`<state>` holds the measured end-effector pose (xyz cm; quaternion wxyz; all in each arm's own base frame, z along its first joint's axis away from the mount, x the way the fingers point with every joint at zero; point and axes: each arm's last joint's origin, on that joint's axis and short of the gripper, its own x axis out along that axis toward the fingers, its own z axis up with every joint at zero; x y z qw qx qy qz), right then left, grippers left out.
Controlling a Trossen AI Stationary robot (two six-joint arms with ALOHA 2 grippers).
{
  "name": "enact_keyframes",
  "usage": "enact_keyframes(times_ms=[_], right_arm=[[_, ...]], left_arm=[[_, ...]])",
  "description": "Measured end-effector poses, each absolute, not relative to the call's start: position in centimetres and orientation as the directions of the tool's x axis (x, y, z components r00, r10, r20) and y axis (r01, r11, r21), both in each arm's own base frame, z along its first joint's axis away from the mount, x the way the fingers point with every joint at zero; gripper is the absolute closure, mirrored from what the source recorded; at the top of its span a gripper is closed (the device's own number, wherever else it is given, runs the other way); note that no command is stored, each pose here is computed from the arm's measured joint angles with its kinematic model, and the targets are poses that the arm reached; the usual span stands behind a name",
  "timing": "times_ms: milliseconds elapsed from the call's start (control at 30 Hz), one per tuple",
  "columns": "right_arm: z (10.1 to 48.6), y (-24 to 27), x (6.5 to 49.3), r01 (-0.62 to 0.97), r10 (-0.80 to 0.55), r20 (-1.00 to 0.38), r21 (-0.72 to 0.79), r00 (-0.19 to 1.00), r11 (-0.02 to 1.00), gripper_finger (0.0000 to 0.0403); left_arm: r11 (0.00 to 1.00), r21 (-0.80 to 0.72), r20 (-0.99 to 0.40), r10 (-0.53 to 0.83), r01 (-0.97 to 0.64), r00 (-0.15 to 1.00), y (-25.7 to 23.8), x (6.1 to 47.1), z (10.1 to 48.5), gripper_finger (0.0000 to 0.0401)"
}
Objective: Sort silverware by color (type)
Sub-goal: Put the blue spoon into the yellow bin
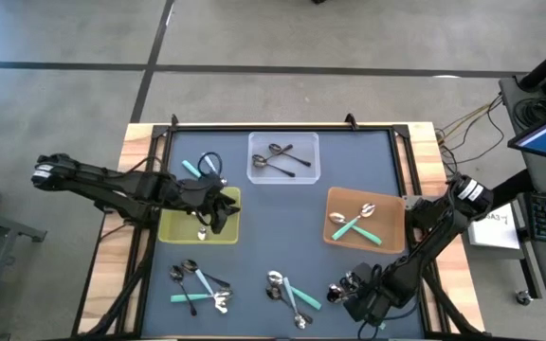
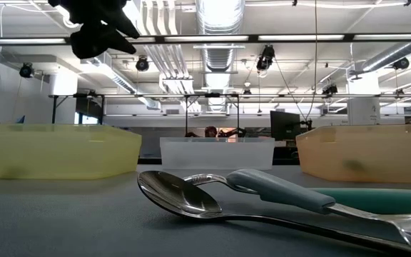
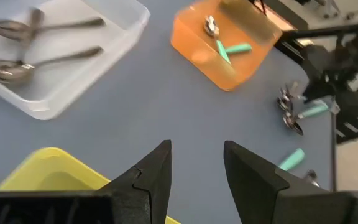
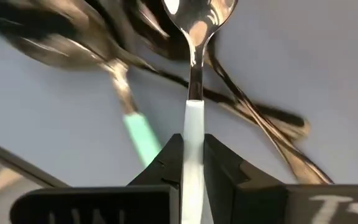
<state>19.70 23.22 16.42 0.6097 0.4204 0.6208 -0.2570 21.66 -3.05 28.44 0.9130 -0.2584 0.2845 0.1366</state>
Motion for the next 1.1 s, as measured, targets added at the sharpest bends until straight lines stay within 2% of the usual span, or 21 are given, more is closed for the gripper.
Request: enact_keyframes(times_ms=[233, 500, 733, 900, 1100], right_arm=[[18.9, 22.0, 21.8, 0.805, 0.107, -0.939, 0.336, 0.326, 0.490, 0.0377], [21.3, 19.4, 25.3, 0.737, -0.113, -0.834, 0.405, 0.541, 0.541, 0.0377], [22.8, 15.4, 28.5, 0.741, -0.372, -0.697, 0.346, 0.613, 0.575, 0.0377], [24.3, 13.1, 31.0, 0.696, -0.424, -0.616, 0.301, 0.664, 0.652, 0.0377], [25.8, 11.0, 33.1, 0.645, -0.465, -0.530, 0.223, 0.709, 0.731, 0.0377]], left_arm=[[0.861, -0.381, -0.603, 0.045, -0.337, 0.797, -3.7, 24.0, 27.0, 0.0273], [0.928, -0.364, -0.433, -0.091, -0.082, 0.897, -4.7, 27.6, 26.7, 0.0273], [0.957, -0.287, -0.371, -0.071, -0.041, 0.926, -4.9, 30.0, 25.3, 0.0273], [0.962, -0.268, -0.336, -0.041, -0.054, 0.941, -5.0, 30.6, 25.1, 0.0273], [0.973, -0.190, -0.285, 0.077, -0.135, 0.956, -4.4, 30.0, 26.4, 0.0273]])
